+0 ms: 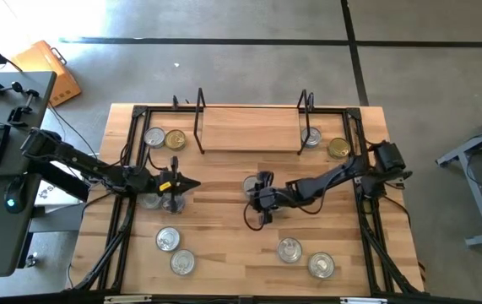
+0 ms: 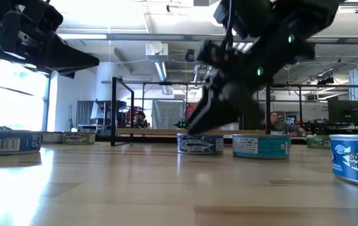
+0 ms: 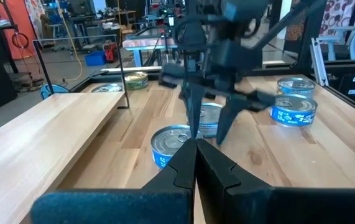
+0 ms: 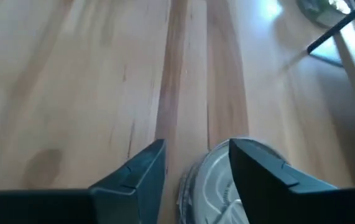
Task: Stack canned seafood by type on shelf
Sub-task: Put the blue tuna can on the shelf
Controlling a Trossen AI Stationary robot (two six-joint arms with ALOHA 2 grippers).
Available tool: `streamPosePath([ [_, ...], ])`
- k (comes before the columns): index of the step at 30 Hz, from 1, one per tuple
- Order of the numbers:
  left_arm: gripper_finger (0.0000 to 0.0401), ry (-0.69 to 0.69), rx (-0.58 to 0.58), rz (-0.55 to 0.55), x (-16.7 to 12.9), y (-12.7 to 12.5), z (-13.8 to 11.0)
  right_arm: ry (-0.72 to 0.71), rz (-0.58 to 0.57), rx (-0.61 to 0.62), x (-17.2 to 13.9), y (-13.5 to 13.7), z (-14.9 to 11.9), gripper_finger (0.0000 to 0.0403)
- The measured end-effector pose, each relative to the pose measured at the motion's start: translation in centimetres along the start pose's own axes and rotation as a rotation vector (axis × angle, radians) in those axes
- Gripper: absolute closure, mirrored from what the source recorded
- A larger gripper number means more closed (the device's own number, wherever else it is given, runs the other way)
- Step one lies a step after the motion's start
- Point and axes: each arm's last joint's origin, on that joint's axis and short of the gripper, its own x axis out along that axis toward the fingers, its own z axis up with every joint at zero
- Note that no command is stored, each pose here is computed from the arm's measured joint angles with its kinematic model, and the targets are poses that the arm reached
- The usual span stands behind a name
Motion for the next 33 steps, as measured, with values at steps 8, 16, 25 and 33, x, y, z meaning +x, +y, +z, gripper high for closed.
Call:
streamPosePath([
  [8, 0.0401, 0.005, 0.001, 0.000, 0.1, -0.1, -0.1, 0.100, -0.095, -0.039, 1.6, 0.5, -1.6, 0.0336],
  [16, 0.0401, -0.001, -0.001, 0.000, 0.2, -0.1, -0.1, 0.147, -0.146, -0.050, 2.1, 1.0, -2.4, 0.0391],
  [25, 0.0401, -0.009, -0.007, -0.001, 0.2, -0.1, 0.0, 0.105, -0.161, -0.115, -0.9, 1.0, -0.8, 0.0402],
  [33, 0.0401, -0.010, -0.007, -0.001, 0.2, -0.1, 0.0, 0.059, -0.183, -0.130, -2.0, 0.6, 0.3, 0.0403],
])
